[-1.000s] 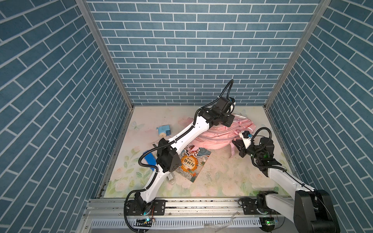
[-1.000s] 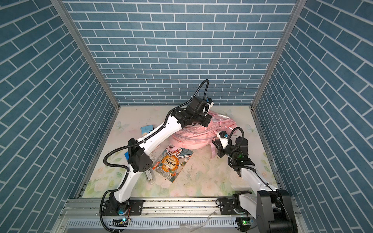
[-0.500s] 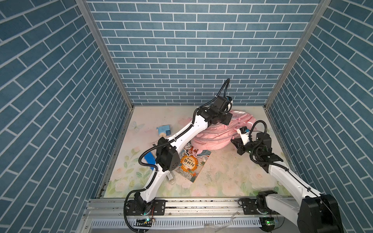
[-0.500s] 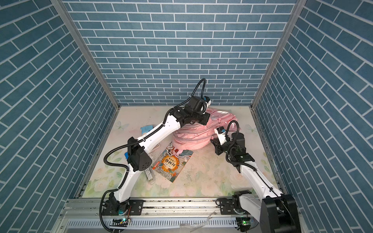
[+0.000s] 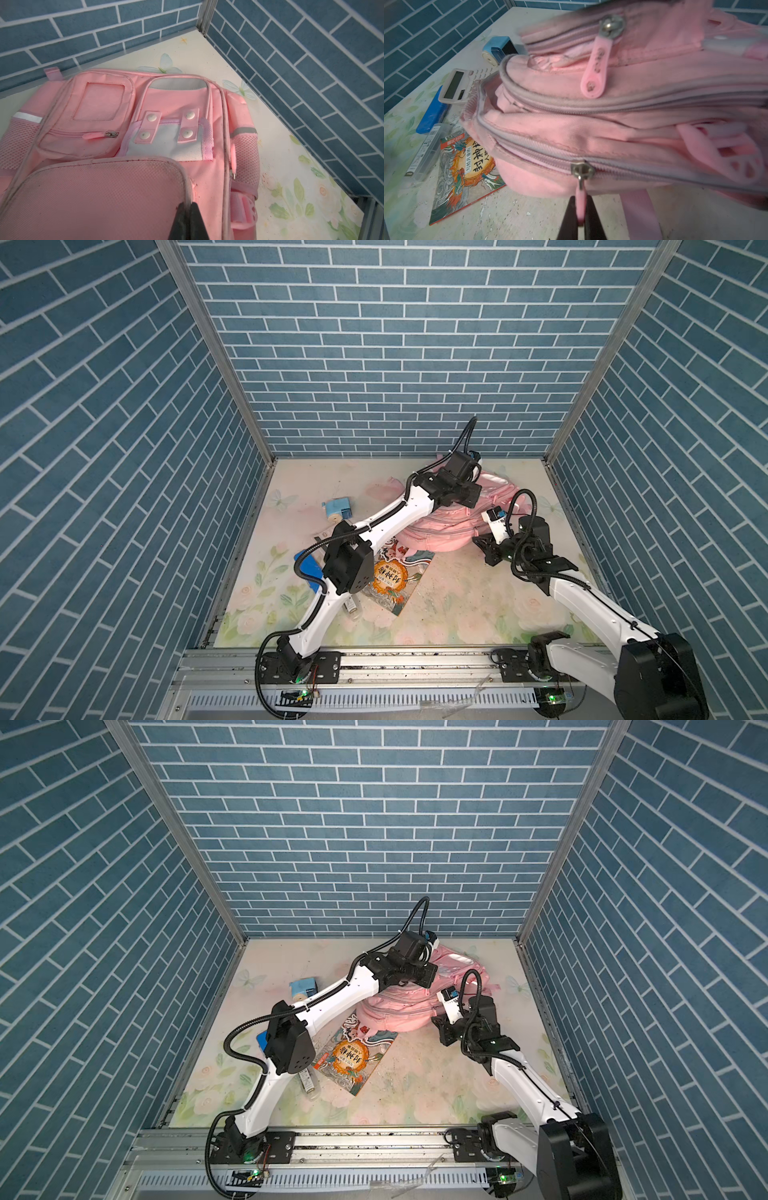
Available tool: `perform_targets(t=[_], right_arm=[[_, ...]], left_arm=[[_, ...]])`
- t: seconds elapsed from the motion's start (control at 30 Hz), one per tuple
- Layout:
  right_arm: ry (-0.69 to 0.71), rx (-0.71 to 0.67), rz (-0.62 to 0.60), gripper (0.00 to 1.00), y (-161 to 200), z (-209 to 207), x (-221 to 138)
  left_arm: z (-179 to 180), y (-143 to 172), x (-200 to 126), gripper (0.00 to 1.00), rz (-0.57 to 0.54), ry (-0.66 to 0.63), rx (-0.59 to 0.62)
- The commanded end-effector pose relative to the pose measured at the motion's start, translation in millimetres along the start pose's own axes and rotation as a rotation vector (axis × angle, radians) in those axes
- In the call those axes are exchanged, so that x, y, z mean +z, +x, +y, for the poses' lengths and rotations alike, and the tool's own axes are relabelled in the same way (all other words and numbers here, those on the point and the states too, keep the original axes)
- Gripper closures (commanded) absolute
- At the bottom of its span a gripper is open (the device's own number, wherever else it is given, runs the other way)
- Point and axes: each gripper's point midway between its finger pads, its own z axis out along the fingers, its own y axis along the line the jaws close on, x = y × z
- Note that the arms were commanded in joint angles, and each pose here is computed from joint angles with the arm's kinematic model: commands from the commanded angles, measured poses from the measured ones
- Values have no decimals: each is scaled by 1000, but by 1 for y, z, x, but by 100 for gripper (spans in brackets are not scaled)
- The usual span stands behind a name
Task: Pack books, pencil case, and school supplies into a backpack
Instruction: Unzip the student bag at the top-center of the table.
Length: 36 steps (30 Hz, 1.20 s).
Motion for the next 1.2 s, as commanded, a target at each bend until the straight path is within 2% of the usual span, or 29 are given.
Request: perform_targets(t=[0.0, 0.07, 0.17, 0.4, 0.57, 0.67, 0.97, 1.17], right_arm=[[70, -29, -42, 100, -20, -19, -9], [98, -62, -56, 100, -20, -26, -14], [133, -86, -85, 100, -20, -35, -21], [148, -78, -47, 100, -2, -44, -22], [131, -56, -16, 100, 11, -44, -16], [125, -54, -5, 100, 13, -44, -14], [116, -56, 1, 100, 16, -42, -14], [114, -60, 5, 100, 16, -42, -14]], left_arm=[[-22, -23, -31, 60, -52, 81, 122], [-19, -16, -36, 45, -20, 62, 196], [-9, -3, -46, 40, 23, 15, 297], [1, 45, -58, 36, 92, 6, 571], [-7, 85, -50, 34, 97, -20, 752], [-11, 94, -39, 33, 79, -37, 780], [-22, 86, -16, 33, -47, -65, 755], [-12, 106, 1, 33, 26, -82, 815]])
